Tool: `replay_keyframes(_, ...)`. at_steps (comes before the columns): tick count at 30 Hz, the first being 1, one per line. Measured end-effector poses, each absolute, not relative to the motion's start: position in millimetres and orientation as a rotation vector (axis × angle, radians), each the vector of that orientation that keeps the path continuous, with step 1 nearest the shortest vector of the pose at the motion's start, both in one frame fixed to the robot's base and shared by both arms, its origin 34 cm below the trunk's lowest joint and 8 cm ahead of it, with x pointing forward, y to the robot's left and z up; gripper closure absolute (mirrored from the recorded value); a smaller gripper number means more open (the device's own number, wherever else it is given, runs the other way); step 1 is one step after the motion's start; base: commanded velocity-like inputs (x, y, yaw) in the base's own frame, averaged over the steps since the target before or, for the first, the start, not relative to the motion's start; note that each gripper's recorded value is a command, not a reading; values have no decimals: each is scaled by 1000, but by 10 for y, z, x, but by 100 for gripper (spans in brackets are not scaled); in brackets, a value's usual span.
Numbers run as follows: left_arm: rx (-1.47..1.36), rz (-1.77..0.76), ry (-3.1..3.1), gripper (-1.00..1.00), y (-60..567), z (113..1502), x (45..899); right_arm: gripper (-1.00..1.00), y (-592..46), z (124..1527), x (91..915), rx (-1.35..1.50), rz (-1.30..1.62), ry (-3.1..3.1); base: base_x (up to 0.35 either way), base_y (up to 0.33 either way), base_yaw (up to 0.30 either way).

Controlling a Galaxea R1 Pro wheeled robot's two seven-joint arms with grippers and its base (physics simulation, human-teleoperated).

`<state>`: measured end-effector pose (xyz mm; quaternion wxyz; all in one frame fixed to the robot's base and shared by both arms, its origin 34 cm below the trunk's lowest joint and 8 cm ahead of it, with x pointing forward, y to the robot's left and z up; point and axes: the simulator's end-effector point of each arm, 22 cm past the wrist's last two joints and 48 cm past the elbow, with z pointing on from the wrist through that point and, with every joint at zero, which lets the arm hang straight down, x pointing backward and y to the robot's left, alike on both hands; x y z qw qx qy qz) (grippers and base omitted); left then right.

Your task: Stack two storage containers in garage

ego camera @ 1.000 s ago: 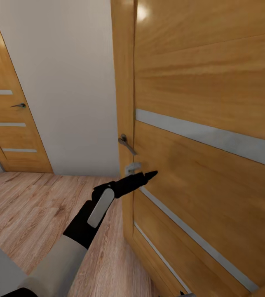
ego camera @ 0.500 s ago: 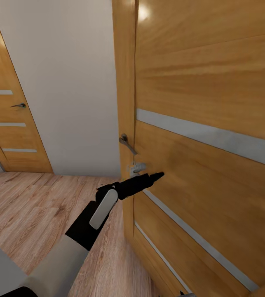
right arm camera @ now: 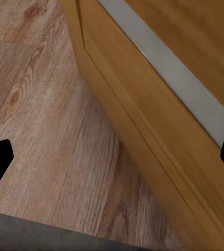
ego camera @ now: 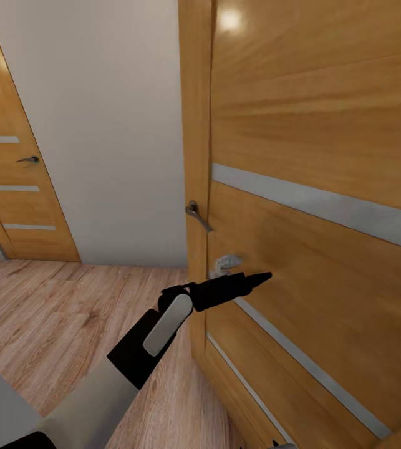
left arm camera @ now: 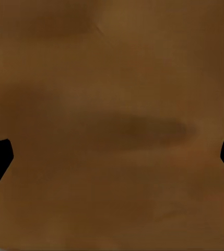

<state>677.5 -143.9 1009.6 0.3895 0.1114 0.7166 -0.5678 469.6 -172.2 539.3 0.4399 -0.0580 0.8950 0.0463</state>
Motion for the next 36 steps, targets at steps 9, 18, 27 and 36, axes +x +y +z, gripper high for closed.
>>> replay_keyframes(9, 316, -1458, 1809, -100, -1512, 10157, 6682, -100, -1717, 5394, 4695, -146, 116, 2223, 0, 0, 0)
replay_keyframes(18, 317, -1459, 1809, -100, -1517, 10159, 6677, -100, -1717, 5395, 4696, -147, 117, 2222, 0, 0, 0)
replay_keyframes(27, 315, -1464, 1809, -100, -1519, 10160, 6675, -100, -1717, 5394, 4695, -147, 117, 2222, 0, 0, 0)
replay_keyframes(36, 313, -1467, 1808, -100, -1518, 10160, 6675, -100, -1719, 5394, 4695, -146, 116, 2223, 0, 0, 0)
